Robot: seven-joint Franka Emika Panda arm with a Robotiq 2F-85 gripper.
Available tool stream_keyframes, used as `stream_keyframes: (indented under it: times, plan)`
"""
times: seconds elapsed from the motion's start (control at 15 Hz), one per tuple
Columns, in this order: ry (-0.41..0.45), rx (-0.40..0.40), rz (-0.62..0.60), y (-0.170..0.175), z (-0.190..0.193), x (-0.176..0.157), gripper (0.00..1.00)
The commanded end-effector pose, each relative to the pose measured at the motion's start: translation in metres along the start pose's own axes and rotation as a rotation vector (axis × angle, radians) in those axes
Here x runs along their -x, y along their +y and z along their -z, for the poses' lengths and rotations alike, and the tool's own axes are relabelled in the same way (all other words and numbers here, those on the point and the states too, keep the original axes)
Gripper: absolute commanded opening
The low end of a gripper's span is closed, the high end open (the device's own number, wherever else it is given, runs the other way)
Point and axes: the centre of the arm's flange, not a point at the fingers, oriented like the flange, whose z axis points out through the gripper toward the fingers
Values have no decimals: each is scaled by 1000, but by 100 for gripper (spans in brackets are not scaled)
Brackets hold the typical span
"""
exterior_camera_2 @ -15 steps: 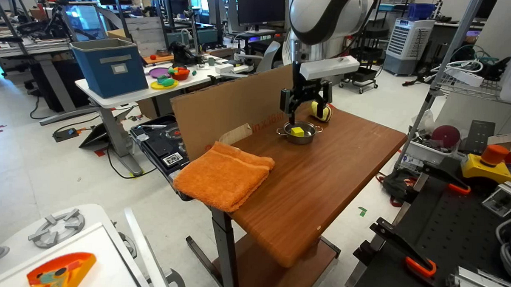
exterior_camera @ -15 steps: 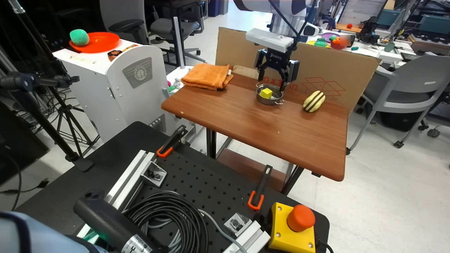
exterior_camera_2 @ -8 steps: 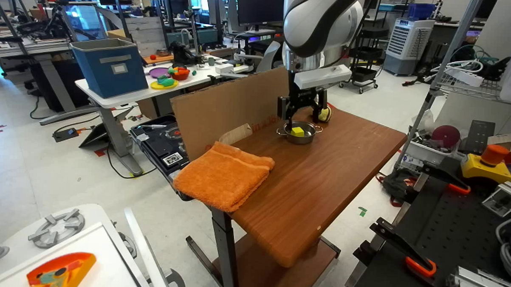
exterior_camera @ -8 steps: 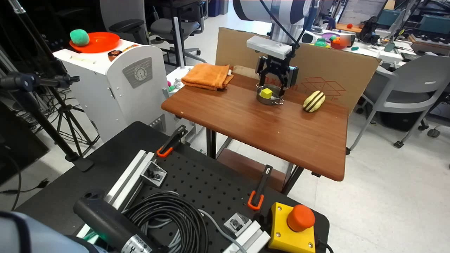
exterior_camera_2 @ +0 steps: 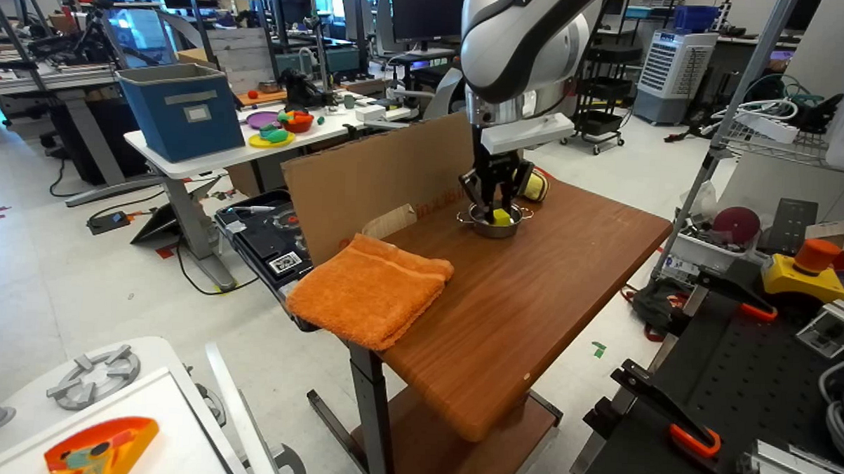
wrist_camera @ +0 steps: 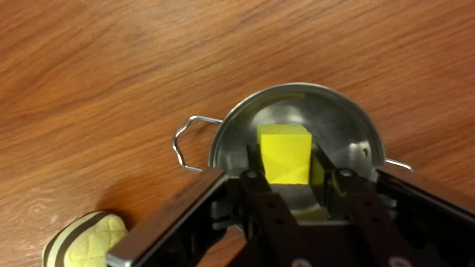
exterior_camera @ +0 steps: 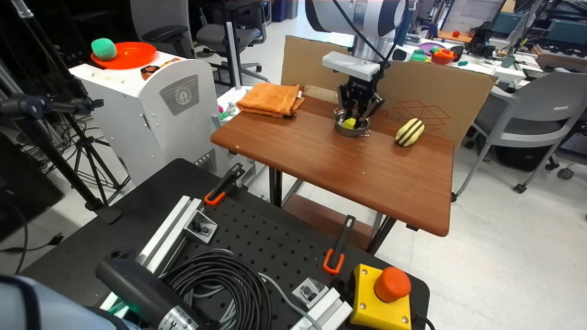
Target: Remove the yellow block from the silver bowl and put it on the table
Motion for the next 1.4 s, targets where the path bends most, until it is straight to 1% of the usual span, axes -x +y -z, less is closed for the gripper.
stream_keyframes:
  times: [0.0, 0.13, 0.4, 0.47, 0.53, 0.67, 0.8, 0.93, 1.07, 1.33]
  plan:
    - [-20, 27, -3, -9, 0, -9, 8]
    - [-27, 19, 2, -10, 15, 3, 8]
    - [24, -17, 44, -10, 76, 46, 8]
    - [50, -25, 72, -10, 94, 63, 8]
    - [61, -28, 87, -11, 106, 74, 8]
    - [49, -37, 160, -17, 123, 104, 8]
    - [11, -50, 237, -20, 123, 132, 8]
    - [-42, -51, 321, -18, 109, 154, 8]
    - [-60, -37, 372, -14, 86, 168, 8]
    - [-12, 26, 391, -7, 40, 161, 8]
